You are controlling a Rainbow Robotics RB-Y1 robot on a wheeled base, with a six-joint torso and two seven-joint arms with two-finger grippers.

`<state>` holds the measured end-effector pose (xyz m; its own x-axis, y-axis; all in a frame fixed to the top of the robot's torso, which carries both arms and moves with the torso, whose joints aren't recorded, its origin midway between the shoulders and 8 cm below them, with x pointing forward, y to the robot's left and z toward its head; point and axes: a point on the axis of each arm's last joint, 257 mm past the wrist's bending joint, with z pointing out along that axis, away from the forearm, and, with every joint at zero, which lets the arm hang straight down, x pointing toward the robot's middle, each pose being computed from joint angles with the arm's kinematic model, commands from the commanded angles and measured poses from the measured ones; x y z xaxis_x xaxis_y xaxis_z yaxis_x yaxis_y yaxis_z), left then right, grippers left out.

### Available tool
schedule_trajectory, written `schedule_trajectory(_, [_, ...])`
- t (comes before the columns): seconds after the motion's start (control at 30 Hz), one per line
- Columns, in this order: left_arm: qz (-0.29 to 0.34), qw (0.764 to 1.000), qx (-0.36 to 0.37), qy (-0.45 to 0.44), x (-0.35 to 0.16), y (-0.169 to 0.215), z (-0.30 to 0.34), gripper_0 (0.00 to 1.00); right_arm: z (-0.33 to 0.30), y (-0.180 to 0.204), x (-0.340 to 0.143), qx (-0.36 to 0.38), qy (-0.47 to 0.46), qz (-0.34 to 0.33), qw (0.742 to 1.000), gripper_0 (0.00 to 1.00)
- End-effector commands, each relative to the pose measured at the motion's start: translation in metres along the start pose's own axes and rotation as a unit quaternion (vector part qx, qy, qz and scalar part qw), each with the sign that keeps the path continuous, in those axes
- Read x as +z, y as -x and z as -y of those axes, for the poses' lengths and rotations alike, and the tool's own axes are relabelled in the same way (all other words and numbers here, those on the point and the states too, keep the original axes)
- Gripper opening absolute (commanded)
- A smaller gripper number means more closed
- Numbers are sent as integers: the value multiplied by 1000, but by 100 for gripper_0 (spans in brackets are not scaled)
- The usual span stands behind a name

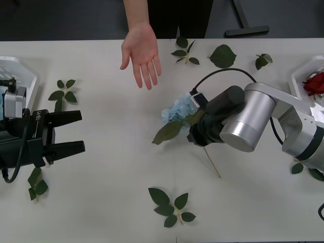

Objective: Place the red flowers into the right box and the blue flowers into the left box. If a person shows an open palm, hand one flower to the person first, then continue sorting.

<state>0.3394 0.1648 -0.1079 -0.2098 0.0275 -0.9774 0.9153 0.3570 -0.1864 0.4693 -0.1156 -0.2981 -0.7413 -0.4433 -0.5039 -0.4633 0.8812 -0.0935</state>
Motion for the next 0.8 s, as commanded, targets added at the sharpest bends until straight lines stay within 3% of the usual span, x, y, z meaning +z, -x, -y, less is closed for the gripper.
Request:
schedule_trajectory(0.03, [-14,999,-32,1,-5,-8,3,100,-14,-4,15,4,8,-1,1000,89])
schedule_trajectory(0.27, [-14,999,-32,1,-5,-8,3,100,-19,-3,28,6,6,-4,1000,89])
schedule_trajectory(0.37, [-14,999,-32,1,-5,-8,3,100,-22,-2,32,7,9,-3,1000,73])
schedule_trajectory(0.47, [-14,999,-32,1,-5,-8,3,100,-23,0,32,5,8,0,1000,45])
schedule_trajectory(0.53, [-14,999,-32,1,-5,-8,3,100,-24,1,32,6,10,2,1000,15])
schedule_trajectory(0.6, [-14,999,-32,1,-5,-8,3,100,-25,2,33,9,12,4,1000,0])
schedule_trajectory(0.8, [-14,999,-32,1,-5,-8,3,100,-20,7,30,23,17,12,1000,0])
